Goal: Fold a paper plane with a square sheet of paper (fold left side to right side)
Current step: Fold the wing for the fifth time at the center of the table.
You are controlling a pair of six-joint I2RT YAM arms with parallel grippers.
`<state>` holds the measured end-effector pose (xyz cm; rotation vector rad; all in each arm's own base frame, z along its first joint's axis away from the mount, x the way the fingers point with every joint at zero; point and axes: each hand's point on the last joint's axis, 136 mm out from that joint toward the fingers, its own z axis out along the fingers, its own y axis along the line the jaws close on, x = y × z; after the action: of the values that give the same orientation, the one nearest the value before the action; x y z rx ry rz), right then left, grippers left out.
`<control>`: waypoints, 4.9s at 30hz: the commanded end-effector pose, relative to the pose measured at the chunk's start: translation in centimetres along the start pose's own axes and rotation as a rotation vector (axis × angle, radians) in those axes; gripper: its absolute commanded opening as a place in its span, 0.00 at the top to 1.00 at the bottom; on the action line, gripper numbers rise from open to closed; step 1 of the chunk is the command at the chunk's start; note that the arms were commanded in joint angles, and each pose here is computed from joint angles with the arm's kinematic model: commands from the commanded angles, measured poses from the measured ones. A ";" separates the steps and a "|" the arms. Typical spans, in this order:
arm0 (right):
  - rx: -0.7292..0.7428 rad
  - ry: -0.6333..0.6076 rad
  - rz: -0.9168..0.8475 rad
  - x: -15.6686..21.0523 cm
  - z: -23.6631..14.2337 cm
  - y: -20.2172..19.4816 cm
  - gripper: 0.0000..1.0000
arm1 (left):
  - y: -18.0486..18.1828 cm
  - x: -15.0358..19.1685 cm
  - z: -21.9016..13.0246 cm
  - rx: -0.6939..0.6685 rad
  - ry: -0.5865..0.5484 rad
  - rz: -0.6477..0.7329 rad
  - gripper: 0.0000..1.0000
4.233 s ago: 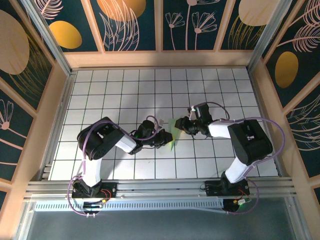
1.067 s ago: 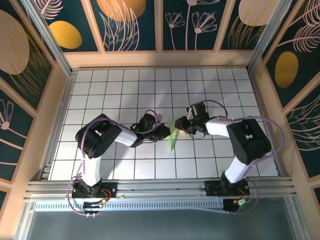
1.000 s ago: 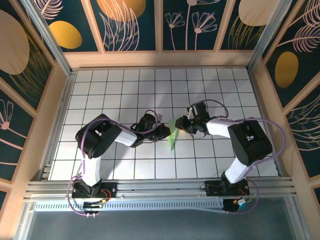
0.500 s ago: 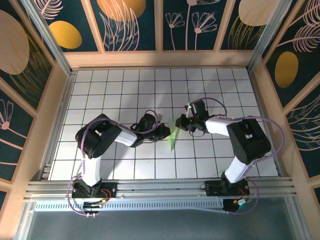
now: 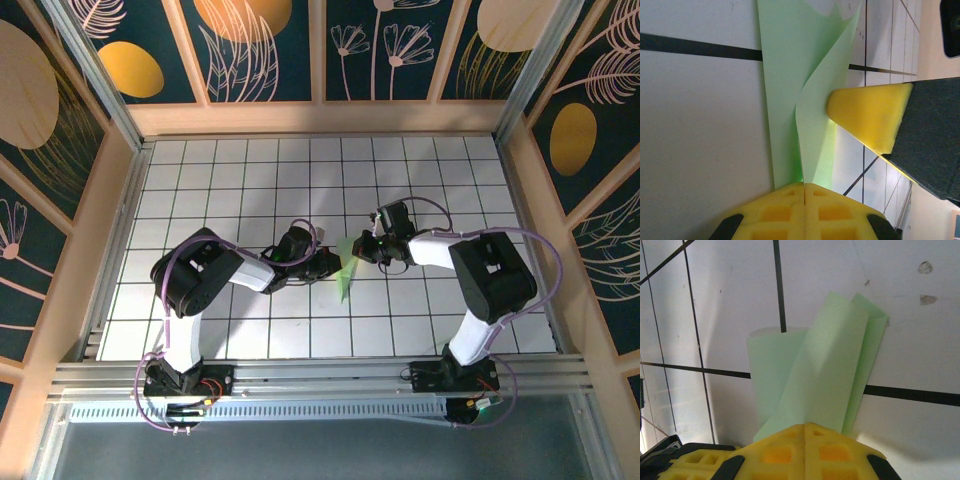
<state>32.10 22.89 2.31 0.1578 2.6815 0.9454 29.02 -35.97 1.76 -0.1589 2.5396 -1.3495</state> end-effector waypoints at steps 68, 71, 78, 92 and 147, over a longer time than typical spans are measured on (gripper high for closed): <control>0.083 0.096 0.036 3.0 0.9 -3.9 1.00 | -0.5 5.8 -1.1 -0.108 0.231 0.069 0.95; 0.082 0.096 0.034 3.0 0.9 -3.8 1.00 | -0.3 5.9 -1.0 -0.112 0.236 0.067 0.95; 0.083 0.097 0.033 3.0 1.0 -3.8 1.00 | -0.1 6.2 -0.7 -0.113 0.247 0.067 0.95; 0.000 0.043 -0.012 1.4 -0.1 -1.4 1.00 | 2.5 6.8 -0.3 -0.244 0.260 0.085 0.98; 0.032 -0.021 -0.069 -2.2 0.5 -4.0 1.00 | 9.6 7.4 -3.3 -0.591 0.248 0.170 1.00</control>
<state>31.72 22.94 1.69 0.0051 2.6573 1.0702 25.05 -36.57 1.09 0.1811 2.7255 -0.9676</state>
